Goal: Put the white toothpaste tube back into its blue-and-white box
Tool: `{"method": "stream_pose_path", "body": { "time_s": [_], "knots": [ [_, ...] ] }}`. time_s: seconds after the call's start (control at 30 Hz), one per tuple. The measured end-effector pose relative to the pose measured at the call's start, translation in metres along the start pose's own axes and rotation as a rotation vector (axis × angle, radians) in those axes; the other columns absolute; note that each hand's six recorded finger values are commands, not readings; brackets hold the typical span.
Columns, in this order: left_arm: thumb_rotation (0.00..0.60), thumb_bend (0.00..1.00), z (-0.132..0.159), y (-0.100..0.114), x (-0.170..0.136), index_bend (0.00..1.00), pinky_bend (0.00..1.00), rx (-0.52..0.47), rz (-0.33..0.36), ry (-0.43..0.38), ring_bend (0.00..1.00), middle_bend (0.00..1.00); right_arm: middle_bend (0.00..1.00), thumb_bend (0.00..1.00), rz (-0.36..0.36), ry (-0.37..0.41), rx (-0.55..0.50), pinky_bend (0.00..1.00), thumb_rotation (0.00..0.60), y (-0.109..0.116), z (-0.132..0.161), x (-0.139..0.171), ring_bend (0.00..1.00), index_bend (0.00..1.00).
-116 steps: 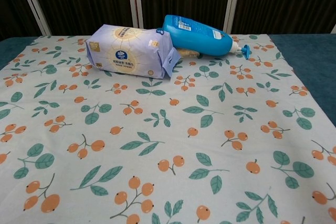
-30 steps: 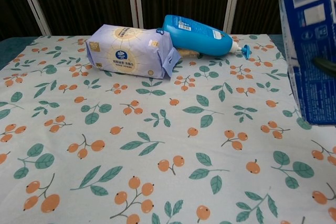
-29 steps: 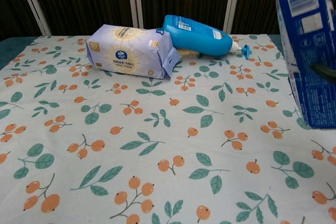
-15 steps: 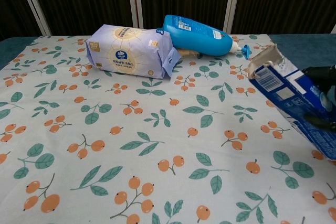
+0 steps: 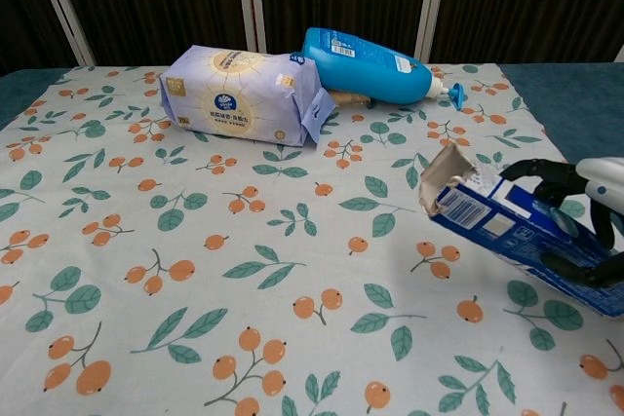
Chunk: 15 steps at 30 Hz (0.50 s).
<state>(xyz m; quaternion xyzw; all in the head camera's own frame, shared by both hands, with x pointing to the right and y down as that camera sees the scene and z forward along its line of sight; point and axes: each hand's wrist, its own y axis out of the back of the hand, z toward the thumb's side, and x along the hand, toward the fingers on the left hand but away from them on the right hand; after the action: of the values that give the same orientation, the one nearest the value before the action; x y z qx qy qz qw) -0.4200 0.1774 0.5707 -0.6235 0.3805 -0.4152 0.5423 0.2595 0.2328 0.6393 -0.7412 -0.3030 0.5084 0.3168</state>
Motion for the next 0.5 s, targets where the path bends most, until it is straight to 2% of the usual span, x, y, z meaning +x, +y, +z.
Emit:
{"method": "stream_pose_path", "body": {
  "time_s": [0.13,0.2,0.33,0.5],
  "knots": [
    [0.600,0.12,0.001,0.000,-0.001,0.18,0.25,-0.003,-0.002,-0.002,0.17,0.16,0.18,0.38,0.031,0.003,0.008,0.19,0.600,-0.005,0.003,0.002,0.10,0.00],
    [0.600,0.12,0.001,0.000,-0.001,0.18,0.25,-0.003,-0.002,-0.004,0.17,0.16,0.15,0.36,0.045,0.003,0.012,0.17,0.600,-0.006,0.005,0.002,0.08,0.00],
    [0.600,0.12,0.002,0.000,-0.001,0.18,0.24,-0.006,-0.004,-0.002,0.17,0.16,0.14,0.36,0.056,0.010,0.003,0.17,0.600,-0.005,0.011,0.002,0.08,0.00],
    [0.600,0.12,0.001,0.001,-0.003,0.17,0.21,-0.020,-0.009,0.014,0.14,0.13,0.14,0.36,0.031,0.001,-0.008,0.17,0.600,0.006,0.010,0.003,0.08,0.00]
  ]
}}
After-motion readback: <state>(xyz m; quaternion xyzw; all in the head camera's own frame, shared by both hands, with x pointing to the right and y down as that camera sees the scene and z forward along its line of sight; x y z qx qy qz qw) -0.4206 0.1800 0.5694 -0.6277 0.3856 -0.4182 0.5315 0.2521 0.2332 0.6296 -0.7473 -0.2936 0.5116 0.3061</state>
